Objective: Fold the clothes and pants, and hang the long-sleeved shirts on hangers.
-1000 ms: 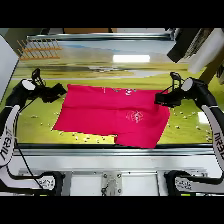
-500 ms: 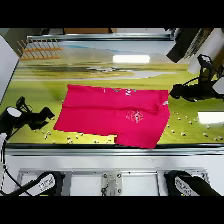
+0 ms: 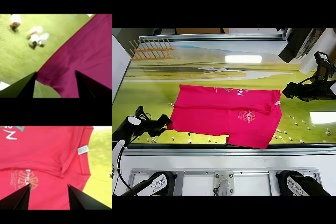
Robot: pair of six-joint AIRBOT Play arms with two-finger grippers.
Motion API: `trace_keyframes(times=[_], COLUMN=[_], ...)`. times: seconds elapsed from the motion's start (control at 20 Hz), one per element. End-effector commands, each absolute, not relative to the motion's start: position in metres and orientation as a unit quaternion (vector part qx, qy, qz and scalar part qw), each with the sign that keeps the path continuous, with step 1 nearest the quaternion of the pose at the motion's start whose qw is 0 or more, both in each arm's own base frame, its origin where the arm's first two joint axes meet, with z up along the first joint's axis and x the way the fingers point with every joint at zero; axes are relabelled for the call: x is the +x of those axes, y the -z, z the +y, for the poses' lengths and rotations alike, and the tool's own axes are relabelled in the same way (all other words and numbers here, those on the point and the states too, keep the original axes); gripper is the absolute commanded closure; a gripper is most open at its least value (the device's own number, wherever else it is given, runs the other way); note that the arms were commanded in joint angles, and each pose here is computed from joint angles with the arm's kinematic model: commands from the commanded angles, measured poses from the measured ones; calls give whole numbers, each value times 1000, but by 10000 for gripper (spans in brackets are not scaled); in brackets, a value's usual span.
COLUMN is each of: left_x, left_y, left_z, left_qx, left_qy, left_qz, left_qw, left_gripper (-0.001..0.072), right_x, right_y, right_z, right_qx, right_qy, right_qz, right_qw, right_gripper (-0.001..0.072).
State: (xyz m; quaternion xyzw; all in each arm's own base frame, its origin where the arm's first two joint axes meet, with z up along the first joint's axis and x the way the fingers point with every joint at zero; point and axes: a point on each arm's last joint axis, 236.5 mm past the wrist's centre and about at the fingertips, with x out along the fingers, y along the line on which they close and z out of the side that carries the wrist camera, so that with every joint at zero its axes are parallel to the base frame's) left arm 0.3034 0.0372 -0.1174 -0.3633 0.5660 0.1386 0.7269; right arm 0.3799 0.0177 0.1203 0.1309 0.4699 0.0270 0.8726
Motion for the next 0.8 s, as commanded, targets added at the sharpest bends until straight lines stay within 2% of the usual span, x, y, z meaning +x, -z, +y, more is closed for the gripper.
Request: trace_keyframes(times=[0.0,0.15,0.2,0.25,0.3,0.4,0.5,0.65,0.75], left_x=[301,303,305,307,310,313,312,309,309], left_y=[119,119,119,118,118,114,109,107,107], left_z=[33,17,9,2,-2,-4,-1,1,0], left_qx=[-364,-350,-341,-332,-327,-323,-313,-295,-294], left_qy=[-135,-117,-107,-98,-93,-88,-81,-70,-67], left_qz=[571,579,580,582,580,580,586,595,596], left_qw=[723,727,732,736,741,743,743,744,744], left_gripper=[198,220,307,520,690,700,700,700,700], right_x=[380,380,379,378,375,358,327,262,225], right_y=[-121,-121,-121,-120,-117,-104,-71,8,52], right_z=[18,19,19,19,19,11,-6,-18,2], right_qx=[133,138,138,137,136,128,150,215,248], right_qy=[-28,-26,-26,-26,-26,-25,-1,49,43], right_qz=[469,470,470,473,481,515,569,654,695], right_qw=[873,872,872,870,866,847,809,724,673], right_gripper=[221,220,221,220,219,219,219,219,219])
